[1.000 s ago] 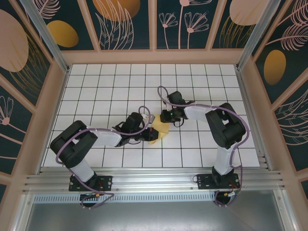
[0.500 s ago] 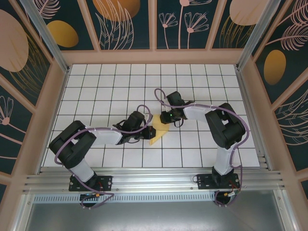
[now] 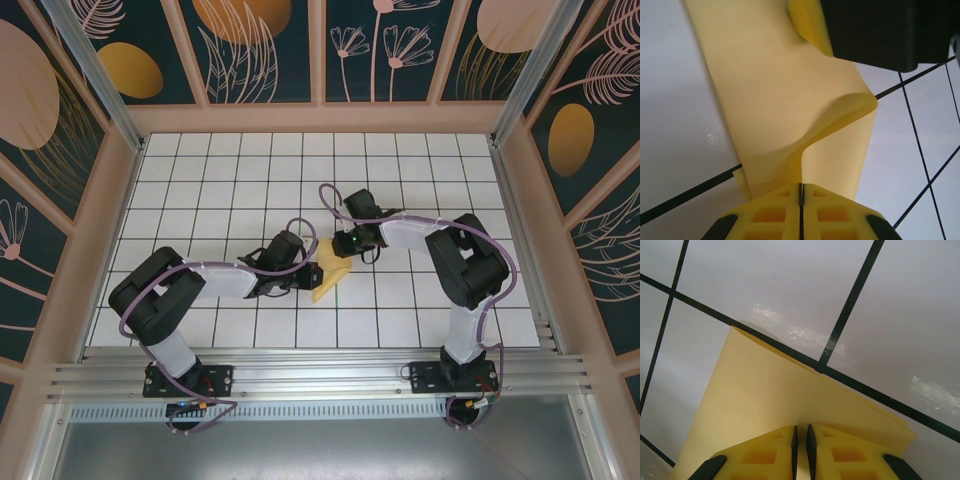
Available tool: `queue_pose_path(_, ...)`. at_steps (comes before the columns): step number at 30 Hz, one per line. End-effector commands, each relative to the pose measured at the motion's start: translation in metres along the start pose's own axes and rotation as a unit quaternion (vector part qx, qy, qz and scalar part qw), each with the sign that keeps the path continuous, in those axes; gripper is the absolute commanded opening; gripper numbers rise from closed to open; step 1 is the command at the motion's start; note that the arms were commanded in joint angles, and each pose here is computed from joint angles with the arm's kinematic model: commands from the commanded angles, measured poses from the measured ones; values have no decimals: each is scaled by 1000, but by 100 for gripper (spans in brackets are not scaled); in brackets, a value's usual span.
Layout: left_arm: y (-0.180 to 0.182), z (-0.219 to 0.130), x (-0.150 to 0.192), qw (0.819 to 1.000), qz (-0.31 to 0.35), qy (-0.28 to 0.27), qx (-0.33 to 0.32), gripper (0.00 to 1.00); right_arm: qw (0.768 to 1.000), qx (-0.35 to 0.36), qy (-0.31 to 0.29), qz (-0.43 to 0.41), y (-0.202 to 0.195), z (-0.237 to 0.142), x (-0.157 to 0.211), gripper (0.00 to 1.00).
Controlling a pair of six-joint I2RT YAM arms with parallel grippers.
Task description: Fold a paper plane with a square sheet of paper (pick it up from the middle)
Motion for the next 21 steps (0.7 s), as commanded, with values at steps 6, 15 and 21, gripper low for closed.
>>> queue_pose_path(6,2,2,-2,1000,18,1,-4,10,997,54,52,4,-24,13,28,18)
queue_pose_path(15,2,2,-8,999,31,0,-10,11,997,56,55,7,-25,13,31,17)
queue_pose_path(21,6,10,0,999,31,14,-11,11,997,56,55,11,-25,13,31,18)
Point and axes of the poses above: each hand's point on the last joint's axis, 136 mm out from that joint toward the fingers, its own z axis out along the fingers, its own y axis along the line the jaws close on, x = y × z, the point moved 1 cm from there along -z, back along the fingers, and after that the axes turned 15 degrees about z, right-handed, at the moved point
